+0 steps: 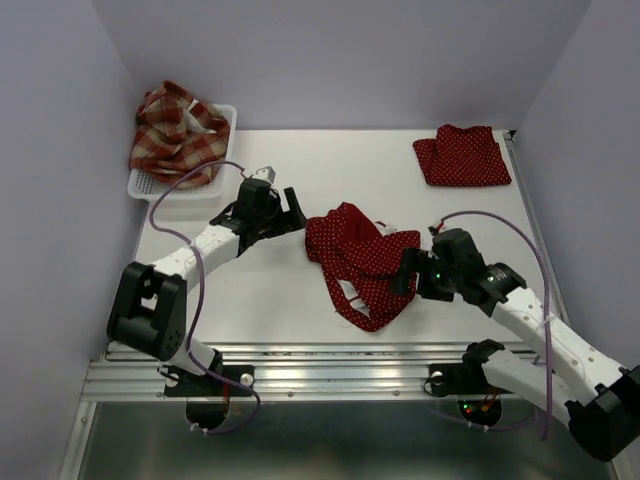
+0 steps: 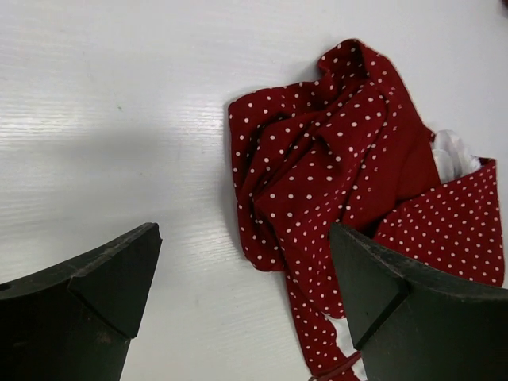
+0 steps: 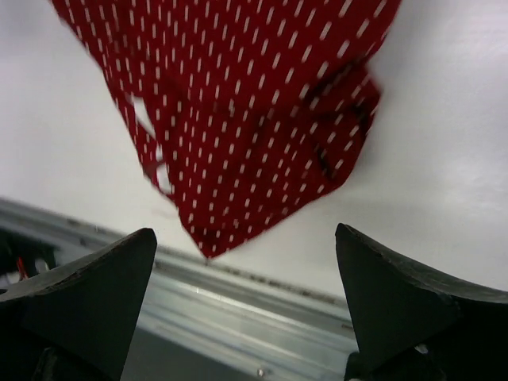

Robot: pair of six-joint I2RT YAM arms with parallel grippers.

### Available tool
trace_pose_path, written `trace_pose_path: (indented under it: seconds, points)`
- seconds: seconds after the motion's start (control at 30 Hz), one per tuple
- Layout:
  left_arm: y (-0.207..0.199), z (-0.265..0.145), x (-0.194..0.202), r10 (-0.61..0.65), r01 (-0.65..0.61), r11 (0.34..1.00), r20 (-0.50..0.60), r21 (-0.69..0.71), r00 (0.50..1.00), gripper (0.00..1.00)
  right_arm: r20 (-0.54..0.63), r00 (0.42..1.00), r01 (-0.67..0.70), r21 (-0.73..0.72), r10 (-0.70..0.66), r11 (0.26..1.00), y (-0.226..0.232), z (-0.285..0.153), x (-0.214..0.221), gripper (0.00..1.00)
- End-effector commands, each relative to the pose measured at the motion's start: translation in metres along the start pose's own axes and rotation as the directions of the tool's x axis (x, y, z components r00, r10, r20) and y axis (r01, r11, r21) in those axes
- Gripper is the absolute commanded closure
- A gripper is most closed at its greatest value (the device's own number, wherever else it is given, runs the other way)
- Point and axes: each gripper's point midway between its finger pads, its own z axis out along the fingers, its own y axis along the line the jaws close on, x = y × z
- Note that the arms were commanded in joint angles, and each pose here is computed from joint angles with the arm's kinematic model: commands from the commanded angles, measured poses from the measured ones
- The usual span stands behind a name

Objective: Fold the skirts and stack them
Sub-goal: Flatten the skirt out

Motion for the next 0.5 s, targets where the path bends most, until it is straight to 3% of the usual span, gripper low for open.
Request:
trace_pose_path:
  seconds: [0.0,0.07,0.27,0.47]
  points:
    - [-0.012,0.025,0.002,0.034,-0.031,0.998,-0.045,0.061,0.998,0.02,-0.092,0.992,-0.089,0.001,0.089,0.996,0.016,0.010,0.046,0.00]
    - [-0.013,0.037,0.006,0.035,-0.030,0.997,-0.067,0.076,0.997,0.04,-0.137,0.990,-0.013,-0.017,0.010,1.000,0.034,0.010,0.069,0.00]
    - [-0.018,0.052,0.017,0.039,-0.025,0.992,-0.104,0.127,0.994,0.14,-0.124,0.988,0.105,0.124,-0.090,0.987,0.056,0.030,0.087,0.00]
    - [-0.023,0.059,0.029,0.042,-0.016,0.983,-0.140,0.181,0.989,0.20,-0.103,0.992,0.090,0.235,-0.067,0.968,0.053,0.054,0.090,0.00]
